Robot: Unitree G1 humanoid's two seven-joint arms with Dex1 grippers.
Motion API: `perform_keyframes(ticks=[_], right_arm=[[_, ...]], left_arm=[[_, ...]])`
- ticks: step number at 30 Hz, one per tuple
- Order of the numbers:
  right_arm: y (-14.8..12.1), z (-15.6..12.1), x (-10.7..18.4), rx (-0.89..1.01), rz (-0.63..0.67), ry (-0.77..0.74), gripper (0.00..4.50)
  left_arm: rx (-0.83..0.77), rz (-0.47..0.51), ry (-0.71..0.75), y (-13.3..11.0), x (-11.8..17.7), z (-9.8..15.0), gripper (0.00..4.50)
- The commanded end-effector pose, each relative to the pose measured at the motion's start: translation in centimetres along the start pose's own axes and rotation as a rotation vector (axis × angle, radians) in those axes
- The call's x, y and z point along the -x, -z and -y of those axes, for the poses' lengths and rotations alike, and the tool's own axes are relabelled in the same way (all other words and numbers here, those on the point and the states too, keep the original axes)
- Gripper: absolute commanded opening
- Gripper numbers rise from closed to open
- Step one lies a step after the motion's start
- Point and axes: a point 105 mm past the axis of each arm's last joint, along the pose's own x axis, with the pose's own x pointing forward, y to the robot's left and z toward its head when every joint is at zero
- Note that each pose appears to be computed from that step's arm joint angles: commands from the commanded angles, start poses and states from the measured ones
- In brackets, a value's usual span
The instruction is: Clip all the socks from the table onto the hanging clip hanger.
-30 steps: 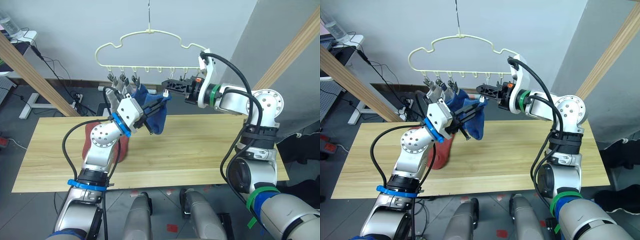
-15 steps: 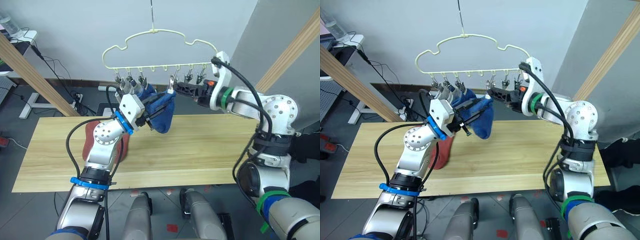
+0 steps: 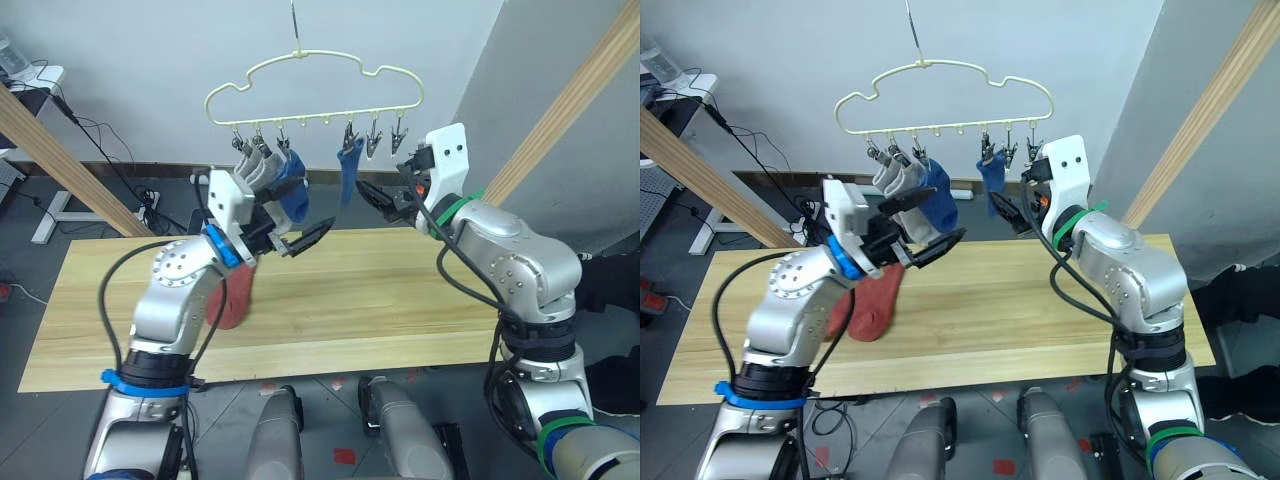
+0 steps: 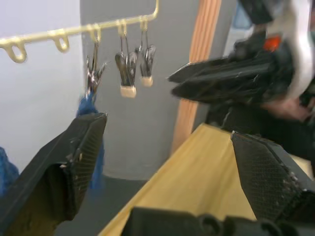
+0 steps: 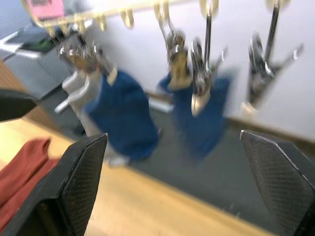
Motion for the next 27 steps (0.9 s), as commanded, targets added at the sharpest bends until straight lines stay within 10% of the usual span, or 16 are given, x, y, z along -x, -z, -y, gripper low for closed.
perform_keyframes(ticks=[1, 5, 10, 27], right_arm=[[-1.7, -0.4, 0.3, 0.063, 0.118, 0.047, 4.5], [-1.9, -0.3, -0.3, 0.095, 0.186, 0.134, 3.91], [-1.9, -1.1, -1.0, 0.131, 0.204, 0.133, 2.12], [-1.4, 0.4, -2.7, 0.147, 0.197, 0.234, 2.12]], left_arm=[[0.126, 0.036, 0.059, -3.0, 1.1, 0.9, 4.48], [0.136, 0.041, 0.026, -5.0, 1.8, 0.3, 4.5], [0.128, 0.031, -0.009, -5.0, 1.7, 0.1, 4.5], [0.112, 0.019, -0.018, -4.7, 1.6, 0.2, 4.5]])
